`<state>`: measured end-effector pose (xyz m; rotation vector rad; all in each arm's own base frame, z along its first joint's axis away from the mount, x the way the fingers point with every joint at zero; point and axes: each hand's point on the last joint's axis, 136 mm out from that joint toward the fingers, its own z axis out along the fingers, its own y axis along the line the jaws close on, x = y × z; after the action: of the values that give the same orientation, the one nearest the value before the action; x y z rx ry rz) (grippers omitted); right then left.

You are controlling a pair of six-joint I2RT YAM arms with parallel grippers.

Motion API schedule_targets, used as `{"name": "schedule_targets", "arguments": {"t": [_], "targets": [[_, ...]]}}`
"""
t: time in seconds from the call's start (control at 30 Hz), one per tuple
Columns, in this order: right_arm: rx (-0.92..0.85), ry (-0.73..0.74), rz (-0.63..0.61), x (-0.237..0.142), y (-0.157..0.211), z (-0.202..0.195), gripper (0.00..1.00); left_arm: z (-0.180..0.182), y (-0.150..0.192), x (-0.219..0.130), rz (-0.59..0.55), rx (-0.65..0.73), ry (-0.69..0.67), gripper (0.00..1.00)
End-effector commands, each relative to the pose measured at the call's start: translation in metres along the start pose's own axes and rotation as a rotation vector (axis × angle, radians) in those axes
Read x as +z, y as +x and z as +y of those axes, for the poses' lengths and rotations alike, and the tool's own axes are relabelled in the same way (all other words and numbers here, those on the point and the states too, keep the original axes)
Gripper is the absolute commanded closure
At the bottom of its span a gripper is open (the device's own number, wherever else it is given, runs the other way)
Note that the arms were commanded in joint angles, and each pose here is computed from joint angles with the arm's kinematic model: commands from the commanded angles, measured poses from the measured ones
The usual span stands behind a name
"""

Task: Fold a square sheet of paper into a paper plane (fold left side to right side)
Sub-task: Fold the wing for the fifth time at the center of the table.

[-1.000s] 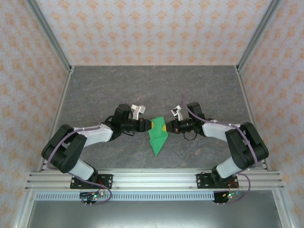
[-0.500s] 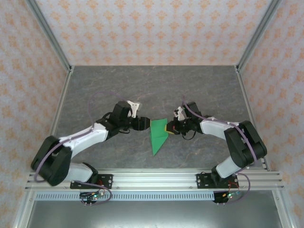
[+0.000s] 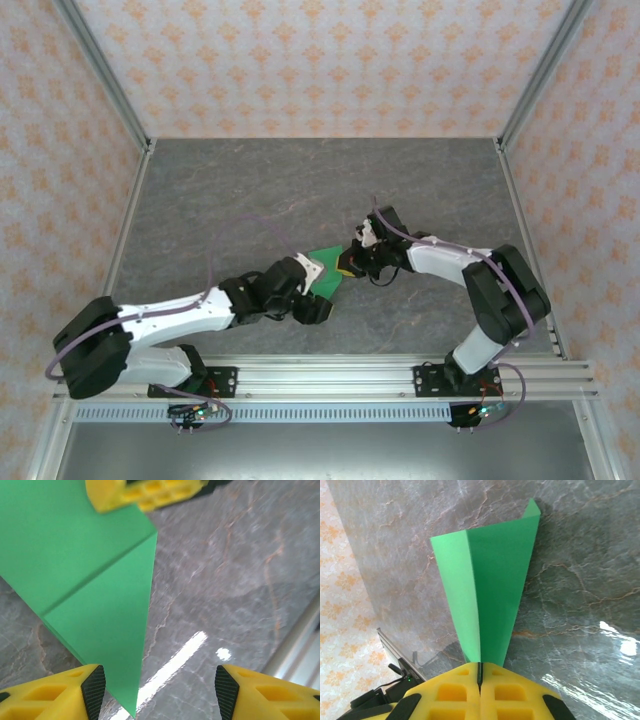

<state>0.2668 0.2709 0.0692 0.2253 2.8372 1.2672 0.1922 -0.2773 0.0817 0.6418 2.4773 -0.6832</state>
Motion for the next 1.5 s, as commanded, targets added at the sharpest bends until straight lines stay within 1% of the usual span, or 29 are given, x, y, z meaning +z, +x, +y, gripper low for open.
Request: {"name": "schedule_targets", "arguments": {"t": [0.0,0.2,0.33,0.53,0.67,0.9,1.03,1.2,1.27,1.3,1.47], "targets": [[0.053,0.051,0.001,0.003,-0.002,-0.006,1.00,0.007,-0.014,0.008,-0.029,0.000,-0.104,0.38],[0.059,0.059,0.003,0.005,-0.002,-0.007,1.00,0.016,-0.015,0.027,0.000,0.042,-0.228,0.38],[0.063,0.066,0.006,0.006,-0.001,-0.008,1.00,0.016,-0.013,0.034,0.016,0.078,-0.282,0.38],[0.068,0.070,0.010,0.007,-0.001,-0.009,1.00,0.024,-0.007,0.043,0.054,0.122,-0.396,0.43],[0.067,0.077,0.012,0.008,-0.002,-0.010,1.00,0.026,-0.004,0.047,0.075,0.153,-0.444,0.48],[0.066,0.094,0.018,0.008,-0.001,-0.013,1.00,0.027,-0.002,0.051,0.088,0.179,-0.484,0.57],[0.066,0.111,0.021,0.008,-0.001,-0.016,1.00,0.027,-0.001,0.053,0.091,0.180,-0.485,0.61],[0.059,0.111,0.022,0.007,-0.001,-0.015,1.00,0.027,-0.001,0.052,0.090,0.179,-0.487,0.70],[0.051,0.107,0.018,0.006,-0.002,-0.013,1.00,0.027,-0.001,0.052,0.091,0.177,-0.484,0.76],[0.049,0.106,0.015,0.006,-0.002,-0.012,0.99,0.027,-0.001,0.052,0.090,0.177,-0.484,0.78],[0.016,0.129,-0.019,-0.003,-0.007,-0.008,0.86,0.025,-0.003,0.050,0.077,0.169,-0.476,0.87]]}}
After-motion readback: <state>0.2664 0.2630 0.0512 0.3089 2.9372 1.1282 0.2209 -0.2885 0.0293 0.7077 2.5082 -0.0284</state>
